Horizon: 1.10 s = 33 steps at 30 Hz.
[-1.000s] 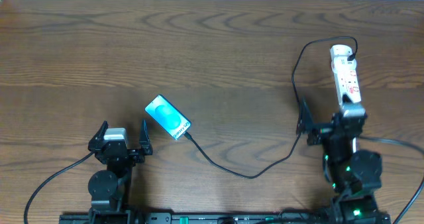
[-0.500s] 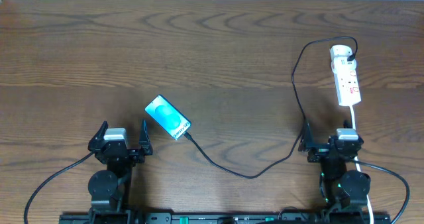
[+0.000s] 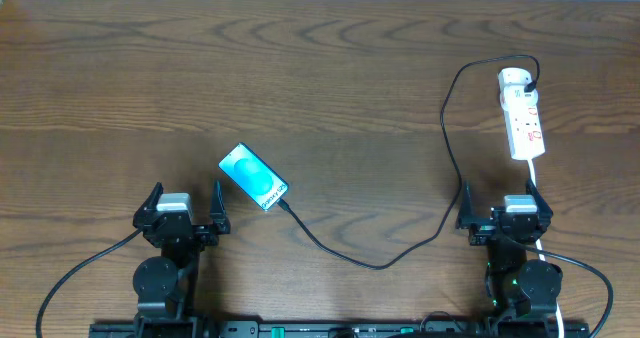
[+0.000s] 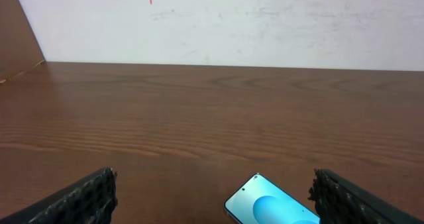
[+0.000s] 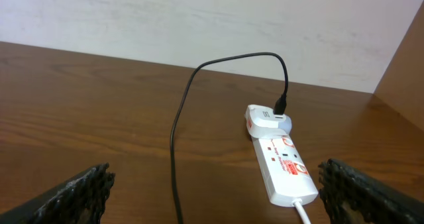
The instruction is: Plug charger to phone and switch on socket
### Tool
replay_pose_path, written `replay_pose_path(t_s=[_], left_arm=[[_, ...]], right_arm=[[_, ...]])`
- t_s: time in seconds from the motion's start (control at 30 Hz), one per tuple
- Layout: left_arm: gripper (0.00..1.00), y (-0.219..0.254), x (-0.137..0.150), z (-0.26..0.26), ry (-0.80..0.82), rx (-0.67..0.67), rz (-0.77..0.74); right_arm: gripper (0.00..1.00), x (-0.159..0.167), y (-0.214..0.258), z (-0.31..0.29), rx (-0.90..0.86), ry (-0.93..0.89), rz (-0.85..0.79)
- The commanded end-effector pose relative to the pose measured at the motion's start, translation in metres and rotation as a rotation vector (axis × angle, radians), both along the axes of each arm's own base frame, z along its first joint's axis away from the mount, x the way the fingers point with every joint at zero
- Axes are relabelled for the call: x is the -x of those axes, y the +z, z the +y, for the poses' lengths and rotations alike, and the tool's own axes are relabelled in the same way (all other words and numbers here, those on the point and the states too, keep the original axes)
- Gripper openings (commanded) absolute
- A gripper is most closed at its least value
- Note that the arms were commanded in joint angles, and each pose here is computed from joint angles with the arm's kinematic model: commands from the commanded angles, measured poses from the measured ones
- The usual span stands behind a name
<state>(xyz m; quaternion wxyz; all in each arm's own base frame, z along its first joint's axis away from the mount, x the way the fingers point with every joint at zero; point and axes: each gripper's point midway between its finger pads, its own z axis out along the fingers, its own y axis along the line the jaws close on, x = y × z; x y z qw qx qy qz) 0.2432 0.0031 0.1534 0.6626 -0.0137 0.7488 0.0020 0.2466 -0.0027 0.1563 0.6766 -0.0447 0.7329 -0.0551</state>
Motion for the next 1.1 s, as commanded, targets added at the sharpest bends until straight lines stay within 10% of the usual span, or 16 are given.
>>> replay_pose_path(t_s=[0.0, 1.07], left_arm=[[0.94, -0.0174, -0.0001, 0.0032, 0.017, -0.001, 0.04], [0.94, -0.0174, -0.0001, 0.0032, 0.017, -0.001, 0.04]], right_arm=[[0.99, 0.0006, -0.0007, -0.004, 0.01, -0.014, 0.001], [0.99, 0.0007, 0.0012, -0.0103, -0.099, -0.057, -0.012]])
